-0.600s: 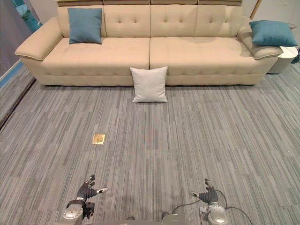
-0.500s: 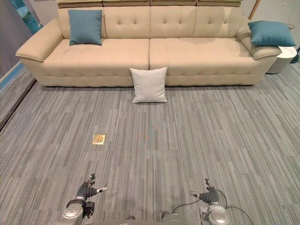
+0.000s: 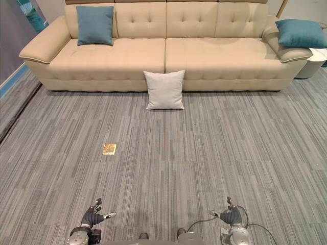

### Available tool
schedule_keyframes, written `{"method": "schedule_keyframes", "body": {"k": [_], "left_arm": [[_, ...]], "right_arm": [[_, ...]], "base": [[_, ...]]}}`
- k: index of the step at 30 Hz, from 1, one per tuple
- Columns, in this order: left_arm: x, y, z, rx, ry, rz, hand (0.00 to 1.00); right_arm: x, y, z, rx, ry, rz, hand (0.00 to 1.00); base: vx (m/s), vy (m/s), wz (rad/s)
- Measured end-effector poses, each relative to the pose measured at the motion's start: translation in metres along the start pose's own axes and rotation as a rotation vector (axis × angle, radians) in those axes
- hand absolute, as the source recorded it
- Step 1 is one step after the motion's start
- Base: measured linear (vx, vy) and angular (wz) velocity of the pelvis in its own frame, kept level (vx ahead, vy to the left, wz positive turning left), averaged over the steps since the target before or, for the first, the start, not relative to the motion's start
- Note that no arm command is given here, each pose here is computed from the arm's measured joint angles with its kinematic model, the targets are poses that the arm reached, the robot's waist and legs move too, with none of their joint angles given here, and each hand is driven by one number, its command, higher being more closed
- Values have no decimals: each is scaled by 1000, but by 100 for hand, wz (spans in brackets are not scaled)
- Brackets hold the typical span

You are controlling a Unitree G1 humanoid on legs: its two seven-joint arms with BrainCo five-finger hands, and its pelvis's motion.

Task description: Pick up cushions and gather them together orderly.

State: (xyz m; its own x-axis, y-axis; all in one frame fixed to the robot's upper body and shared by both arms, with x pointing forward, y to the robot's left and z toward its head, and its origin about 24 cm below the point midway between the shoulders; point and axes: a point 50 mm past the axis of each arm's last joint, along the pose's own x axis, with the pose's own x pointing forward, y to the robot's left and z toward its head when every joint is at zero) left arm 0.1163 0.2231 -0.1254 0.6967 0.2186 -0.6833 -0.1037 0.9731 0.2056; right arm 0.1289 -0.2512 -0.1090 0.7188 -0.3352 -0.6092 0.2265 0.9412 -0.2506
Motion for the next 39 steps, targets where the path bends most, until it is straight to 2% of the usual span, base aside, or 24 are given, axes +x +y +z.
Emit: {"method": "schedule_keyframes", "body": {"k": [6, 12, 17, 20, 23, 27, 32, 39], "left_arm": [[0, -6, 9, -27, -42, -11, 0], [5, -7, 24, -14, -86, -26, 0], [16, -1, 45, -10, -141, -10, 0], [21, -9, 49, -22, -135, -17, 0], [19, -20, 43, -55, -117, -32, 0], [10, -31, 35, -99, -107, -59, 0], [4, -42, 28, -128, -91, -88, 0], [1, -32, 9, -121, -22, -58, 0]], "right_arm": [[12, 7, 24, 20, -68, 9, 0], [7, 21, 19, 40, -51, 31, 0], [11, 6, 27, 27, -74, 3, 0], [13, -1, 30, 22, -81, -15, 0], [11, 5, 31, 10, -87, 11, 0], [2, 35, 46, 27, -178, 103, 0], [1, 41, 60, 37, -232, 122, 0], [-1, 44, 26, 23, -89, 126, 0]], "base": [[0, 25, -31], [218, 95, 6], [491, -1, 46], [685, -108, 56], [706, -129, 28], [564, -70, -6], [507, 81, -38], [630, 274, -72]]}}
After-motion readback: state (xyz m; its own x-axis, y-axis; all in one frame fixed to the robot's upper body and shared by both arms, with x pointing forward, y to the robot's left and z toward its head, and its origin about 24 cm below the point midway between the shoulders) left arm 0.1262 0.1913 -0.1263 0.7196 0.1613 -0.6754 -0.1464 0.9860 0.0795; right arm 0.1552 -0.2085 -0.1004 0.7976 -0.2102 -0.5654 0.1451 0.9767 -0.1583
